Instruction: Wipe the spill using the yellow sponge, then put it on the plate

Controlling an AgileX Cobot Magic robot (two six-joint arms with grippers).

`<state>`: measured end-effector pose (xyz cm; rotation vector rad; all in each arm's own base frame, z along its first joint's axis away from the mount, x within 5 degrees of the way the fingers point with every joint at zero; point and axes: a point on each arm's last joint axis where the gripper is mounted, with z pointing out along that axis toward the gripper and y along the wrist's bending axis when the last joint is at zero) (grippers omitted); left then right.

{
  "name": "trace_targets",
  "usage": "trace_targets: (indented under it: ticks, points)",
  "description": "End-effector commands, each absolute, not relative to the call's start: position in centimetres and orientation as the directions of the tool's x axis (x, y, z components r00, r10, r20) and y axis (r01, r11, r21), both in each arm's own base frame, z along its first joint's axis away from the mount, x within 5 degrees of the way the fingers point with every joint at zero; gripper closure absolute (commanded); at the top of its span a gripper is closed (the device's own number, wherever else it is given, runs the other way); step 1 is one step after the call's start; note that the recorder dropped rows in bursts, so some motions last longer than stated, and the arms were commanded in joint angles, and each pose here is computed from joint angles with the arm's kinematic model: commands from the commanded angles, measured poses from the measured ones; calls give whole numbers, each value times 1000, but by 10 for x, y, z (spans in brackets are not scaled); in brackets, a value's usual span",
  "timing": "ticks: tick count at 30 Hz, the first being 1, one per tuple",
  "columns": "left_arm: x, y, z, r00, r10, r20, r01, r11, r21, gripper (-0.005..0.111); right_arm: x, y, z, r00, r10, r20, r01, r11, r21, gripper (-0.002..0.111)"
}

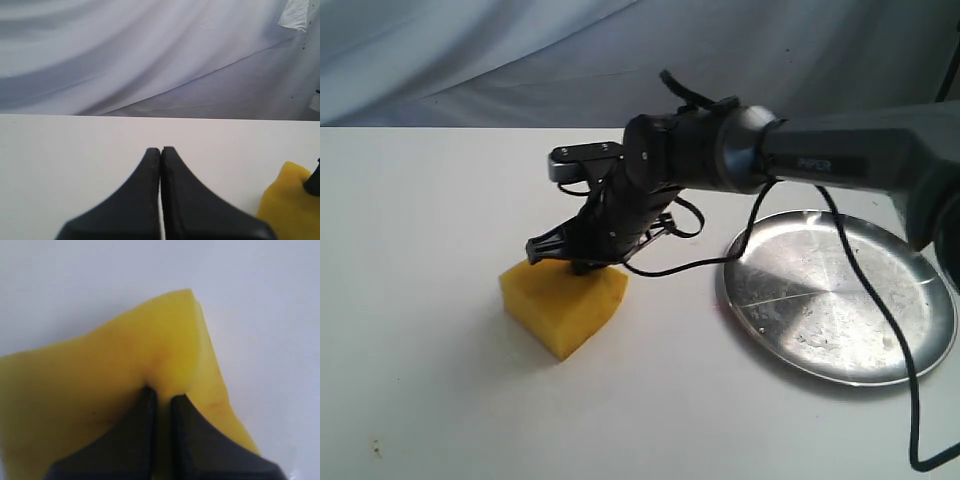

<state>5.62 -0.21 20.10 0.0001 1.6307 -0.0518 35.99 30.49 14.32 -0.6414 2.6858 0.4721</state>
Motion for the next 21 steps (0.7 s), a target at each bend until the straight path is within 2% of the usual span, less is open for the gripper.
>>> trace_targets:
  ticks: [1, 11, 21]
  points:
    - [56, -2, 200, -60, -34, -998, 32, 999, -35, 105, 334, 330, 139, -825, -445, -347, -538, 807, 245, 108]
    - [56, -2, 200, -59, -32, -998, 32, 999, -34, 105, 285, 349, 136, -716, -673, -184, -698, 690, 192, 108]
    - [56, -2, 200, -59, -32, -998, 32, 999, -34, 105, 284, 299, 138, -734, -661, -154, -678, 727, 109, 108]
